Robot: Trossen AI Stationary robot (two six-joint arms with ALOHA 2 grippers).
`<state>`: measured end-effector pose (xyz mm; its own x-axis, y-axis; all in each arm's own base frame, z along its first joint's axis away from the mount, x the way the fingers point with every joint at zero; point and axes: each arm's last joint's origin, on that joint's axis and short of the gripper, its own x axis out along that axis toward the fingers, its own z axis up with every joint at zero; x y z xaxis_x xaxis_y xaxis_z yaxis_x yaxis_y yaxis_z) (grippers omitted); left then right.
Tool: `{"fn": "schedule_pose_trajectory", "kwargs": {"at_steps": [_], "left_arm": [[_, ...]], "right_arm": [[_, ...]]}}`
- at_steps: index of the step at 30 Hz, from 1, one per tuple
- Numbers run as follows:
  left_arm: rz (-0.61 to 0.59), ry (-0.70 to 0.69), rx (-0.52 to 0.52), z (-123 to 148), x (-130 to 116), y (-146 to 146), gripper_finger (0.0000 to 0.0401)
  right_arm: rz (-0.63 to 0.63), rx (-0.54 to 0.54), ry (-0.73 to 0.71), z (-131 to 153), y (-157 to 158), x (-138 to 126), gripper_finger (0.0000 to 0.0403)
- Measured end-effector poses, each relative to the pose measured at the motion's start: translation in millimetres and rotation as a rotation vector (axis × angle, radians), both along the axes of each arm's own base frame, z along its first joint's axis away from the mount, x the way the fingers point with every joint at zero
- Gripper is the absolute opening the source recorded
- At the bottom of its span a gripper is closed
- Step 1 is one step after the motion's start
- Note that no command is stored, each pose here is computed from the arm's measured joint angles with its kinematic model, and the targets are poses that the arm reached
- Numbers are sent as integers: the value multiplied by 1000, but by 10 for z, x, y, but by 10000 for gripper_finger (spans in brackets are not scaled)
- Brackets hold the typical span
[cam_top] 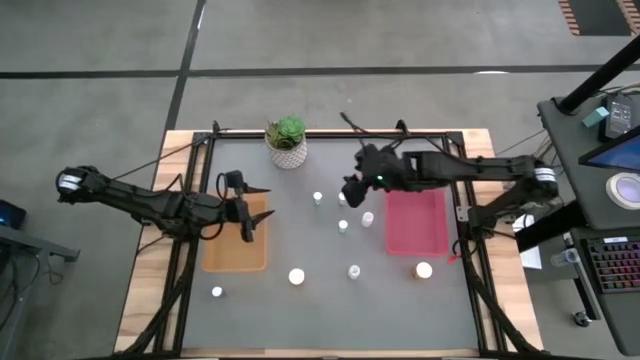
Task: Pick and place medicine bottles into bin by pill shape (circle, oval)
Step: Put the blue tablet bottle into the pink bin
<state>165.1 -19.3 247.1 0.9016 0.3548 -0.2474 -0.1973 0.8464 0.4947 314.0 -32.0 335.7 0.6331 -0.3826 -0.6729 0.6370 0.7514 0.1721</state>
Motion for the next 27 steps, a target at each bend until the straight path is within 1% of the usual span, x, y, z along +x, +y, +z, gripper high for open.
{"fn": "schedule_pose_trajectory", "kwargs": {"at_steps": [6,10,15,18,22,27], "left_arm": [[0,11,3,-15,16,-3,258],[0,10,3,-14,16,-3,258],[1,9,5,-13,16,-3,258],[1,10,6,-13,16,-3,258],[1,10,7,-13,16,-3,258],[1,10,8,-13,16,-3,258]], "right_arm": [[85,86,75,-223,-107,299,219],[107,127,118,-385,-168,432,219],[46,172,255,-629,-287,502,219],[20,188,304,-738,-343,531,219],[6,194,332,-839,-398,574,219],[-5,197,341,-880,-438,587,219]]}}
